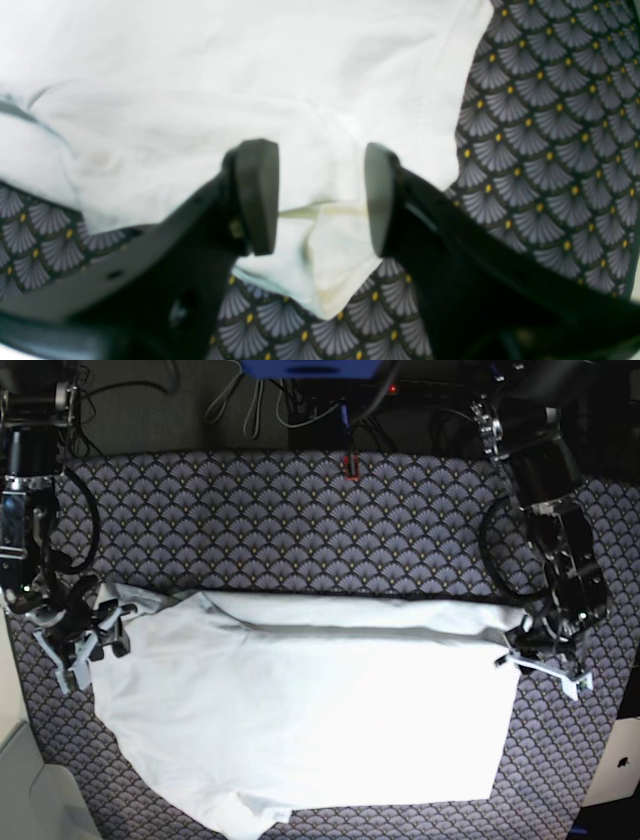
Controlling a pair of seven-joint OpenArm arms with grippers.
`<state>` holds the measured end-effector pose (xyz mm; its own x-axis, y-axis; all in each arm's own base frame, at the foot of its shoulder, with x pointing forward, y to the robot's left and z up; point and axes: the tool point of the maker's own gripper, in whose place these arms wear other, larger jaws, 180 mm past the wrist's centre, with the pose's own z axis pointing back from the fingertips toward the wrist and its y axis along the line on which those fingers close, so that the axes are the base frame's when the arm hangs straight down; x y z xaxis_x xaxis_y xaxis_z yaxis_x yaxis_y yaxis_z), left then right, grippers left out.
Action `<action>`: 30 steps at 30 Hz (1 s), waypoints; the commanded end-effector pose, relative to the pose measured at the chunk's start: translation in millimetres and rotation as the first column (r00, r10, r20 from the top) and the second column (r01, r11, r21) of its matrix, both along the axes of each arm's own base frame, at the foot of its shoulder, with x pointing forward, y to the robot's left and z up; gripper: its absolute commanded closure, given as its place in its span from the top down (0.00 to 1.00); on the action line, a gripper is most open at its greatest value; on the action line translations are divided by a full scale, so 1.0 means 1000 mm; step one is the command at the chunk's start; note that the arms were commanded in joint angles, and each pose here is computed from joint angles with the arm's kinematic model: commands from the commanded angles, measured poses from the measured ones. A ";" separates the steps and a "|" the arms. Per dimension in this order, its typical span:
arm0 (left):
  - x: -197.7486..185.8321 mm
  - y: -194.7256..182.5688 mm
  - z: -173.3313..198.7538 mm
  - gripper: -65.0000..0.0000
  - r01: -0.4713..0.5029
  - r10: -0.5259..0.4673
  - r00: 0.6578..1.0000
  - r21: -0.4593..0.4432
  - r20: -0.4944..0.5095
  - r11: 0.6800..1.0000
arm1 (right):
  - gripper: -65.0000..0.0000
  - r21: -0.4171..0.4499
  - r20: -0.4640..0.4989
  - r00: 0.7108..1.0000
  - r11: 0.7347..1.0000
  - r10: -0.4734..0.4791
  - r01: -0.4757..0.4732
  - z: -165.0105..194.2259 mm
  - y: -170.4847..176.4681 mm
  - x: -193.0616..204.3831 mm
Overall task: Fold the T-shirt properly
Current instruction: 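Lift both shoulder corners and pull them apart to stretch the shirt, then hold the shoulder edge taut with both grippers and drag it back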
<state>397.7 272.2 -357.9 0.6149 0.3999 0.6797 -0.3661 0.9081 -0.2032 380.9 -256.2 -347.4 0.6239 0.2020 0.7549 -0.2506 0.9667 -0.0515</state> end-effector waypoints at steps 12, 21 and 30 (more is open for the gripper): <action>-0.047 0.013 -0.009 0.42 -0.003 0.004 1.000 0.082 -0.010 0.997 | 0.48 -0.050 0.013 0.998 0.997 0.056 -0.055 0.002 0.004 -0.038; -0.053 0.018 -0.013 0.42 -0.003 0.006 1.000 0.093 -0.027 0.996 | 0.48 -0.026 0.032 0.998 0.998 0.059 -0.059 -0.007 0.007 -0.049; -0.049 0.023 -0.019 0.42 -0.021 0.021 1.000 0.110 0.004 0.994 | 0.48 0.004 0.004 1.000 1.000 0.007 -0.007 -0.030 -0.009 -0.052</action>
<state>339.9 290.2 -390.3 0.6328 0.3516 0.6899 -0.3906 0.9142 -0.1077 317.1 -259.5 -394.2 0.6606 0.1997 0.7237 -0.2593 0.9654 -0.0297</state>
